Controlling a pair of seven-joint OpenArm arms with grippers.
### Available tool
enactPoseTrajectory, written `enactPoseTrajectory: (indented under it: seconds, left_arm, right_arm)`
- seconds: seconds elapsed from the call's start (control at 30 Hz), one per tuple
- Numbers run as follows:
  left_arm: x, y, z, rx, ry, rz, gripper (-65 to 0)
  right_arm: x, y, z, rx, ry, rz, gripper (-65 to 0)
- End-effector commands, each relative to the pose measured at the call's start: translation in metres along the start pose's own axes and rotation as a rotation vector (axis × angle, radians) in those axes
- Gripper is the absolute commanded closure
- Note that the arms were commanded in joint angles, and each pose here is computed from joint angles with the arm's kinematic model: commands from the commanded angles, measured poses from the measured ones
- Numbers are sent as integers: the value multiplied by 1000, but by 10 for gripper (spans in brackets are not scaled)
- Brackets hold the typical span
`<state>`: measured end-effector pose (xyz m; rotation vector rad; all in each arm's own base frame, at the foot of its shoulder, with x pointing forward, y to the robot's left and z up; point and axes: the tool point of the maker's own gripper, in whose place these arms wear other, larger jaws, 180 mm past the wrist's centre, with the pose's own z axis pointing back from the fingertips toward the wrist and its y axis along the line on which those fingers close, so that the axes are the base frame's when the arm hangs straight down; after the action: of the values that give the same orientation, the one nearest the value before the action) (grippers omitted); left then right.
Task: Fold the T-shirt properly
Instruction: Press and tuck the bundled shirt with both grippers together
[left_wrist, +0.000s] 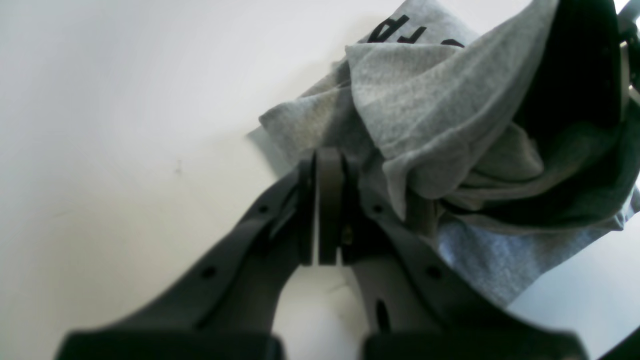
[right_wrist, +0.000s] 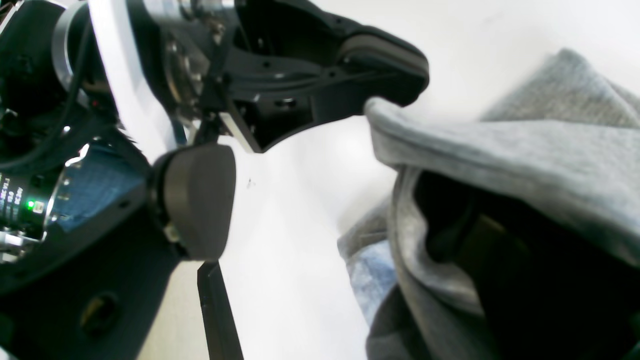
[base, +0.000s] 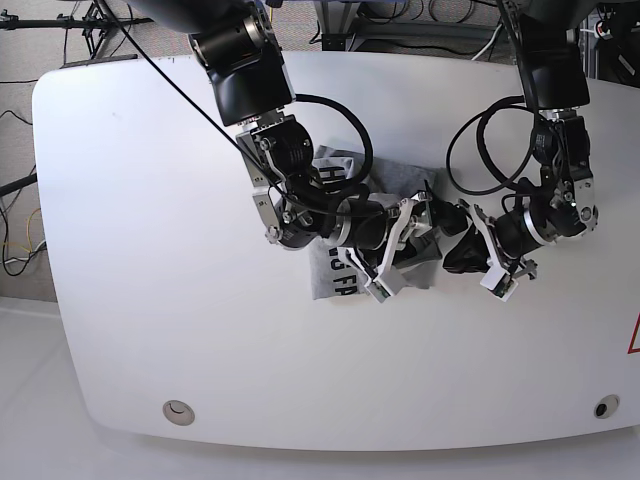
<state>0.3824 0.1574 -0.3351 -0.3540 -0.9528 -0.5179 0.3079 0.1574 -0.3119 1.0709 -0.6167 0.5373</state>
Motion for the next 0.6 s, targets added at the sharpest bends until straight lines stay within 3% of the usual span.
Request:
enactPoseTrajectory:
  seconds: [0.0, 0.3, 0.57]
  left_arm:
    - [44, 39, 16, 132, -123, 7, 0]
    - [41, 38, 15, 130, -116, 12, 0]
    - [20, 32, 15, 120, -80, 31, 0]
  right_arm:
    - [-30, 28, -2, 125, 152, 74, -540]
    - [-15, 28, -2, 119, 145, 115, -545]
    - [-19, 47, -17, 141, 229, 194, -545]
